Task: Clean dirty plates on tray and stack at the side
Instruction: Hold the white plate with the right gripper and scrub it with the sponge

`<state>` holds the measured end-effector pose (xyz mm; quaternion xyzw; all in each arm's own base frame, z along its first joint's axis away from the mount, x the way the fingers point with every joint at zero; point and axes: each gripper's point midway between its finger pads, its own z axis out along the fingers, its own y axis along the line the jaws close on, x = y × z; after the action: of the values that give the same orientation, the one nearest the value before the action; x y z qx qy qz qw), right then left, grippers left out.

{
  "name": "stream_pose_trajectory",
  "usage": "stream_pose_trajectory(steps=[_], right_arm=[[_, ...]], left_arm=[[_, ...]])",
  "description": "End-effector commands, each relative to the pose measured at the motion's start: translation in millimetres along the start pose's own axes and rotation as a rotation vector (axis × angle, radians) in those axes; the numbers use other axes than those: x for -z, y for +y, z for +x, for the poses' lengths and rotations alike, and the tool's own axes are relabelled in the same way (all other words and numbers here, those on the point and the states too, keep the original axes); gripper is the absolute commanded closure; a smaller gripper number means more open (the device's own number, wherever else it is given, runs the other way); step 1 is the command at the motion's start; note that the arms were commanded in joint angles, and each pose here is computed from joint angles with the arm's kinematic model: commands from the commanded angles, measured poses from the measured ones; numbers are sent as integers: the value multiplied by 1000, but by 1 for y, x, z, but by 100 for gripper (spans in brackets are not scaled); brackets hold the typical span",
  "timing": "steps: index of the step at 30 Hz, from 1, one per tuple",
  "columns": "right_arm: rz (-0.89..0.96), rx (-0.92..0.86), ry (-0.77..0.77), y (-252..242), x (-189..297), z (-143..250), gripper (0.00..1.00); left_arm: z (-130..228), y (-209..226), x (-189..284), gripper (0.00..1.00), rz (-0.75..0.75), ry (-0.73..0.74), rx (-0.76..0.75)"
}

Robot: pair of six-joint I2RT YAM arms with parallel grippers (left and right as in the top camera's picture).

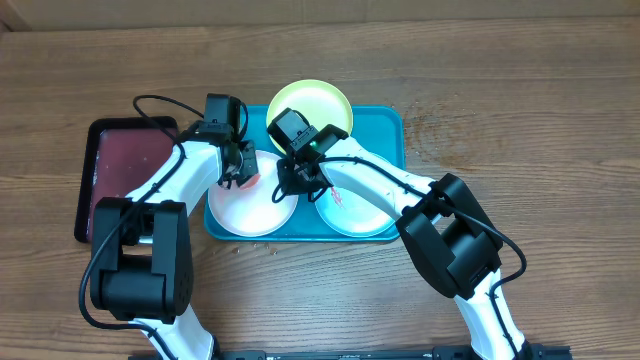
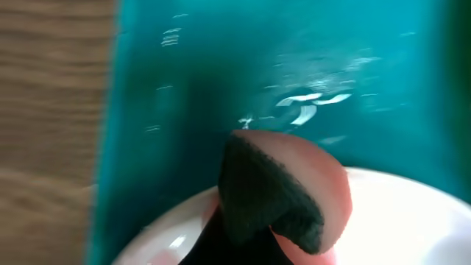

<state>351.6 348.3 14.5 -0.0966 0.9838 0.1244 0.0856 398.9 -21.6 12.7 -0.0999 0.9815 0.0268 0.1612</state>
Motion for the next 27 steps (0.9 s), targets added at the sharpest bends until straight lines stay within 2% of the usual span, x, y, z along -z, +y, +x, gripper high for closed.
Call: stream_pose_trajectory(steps=[1, 5, 9, 11, 16, 18, 27], right_arm=[[25, 7, -15, -4, 2, -5, 96], [25, 7, -15, -4, 2, -5, 96], [23, 7, -18, -4, 2, -6, 96], [22, 7, -20, -4, 2, -6, 96], [21, 7, -21, -3, 2, -6, 96], [21, 7, -20, -3, 2, -6, 96], [19, 7, -24, -3, 2, -7, 96]], left_arm=[[-3, 57, -2, 96, -295, -17, 3], [-8, 70, 12, 96, -375, -16, 3], [-5, 57, 23, 96, -302, 59, -10], [3, 36, 26, 96, -187, 124, -30], [30, -42, 37, 96, 293, 261, -145], [36, -58, 43, 96, 394, 282, -157], [73, -61, 20, 96, 399, 334, -136]])
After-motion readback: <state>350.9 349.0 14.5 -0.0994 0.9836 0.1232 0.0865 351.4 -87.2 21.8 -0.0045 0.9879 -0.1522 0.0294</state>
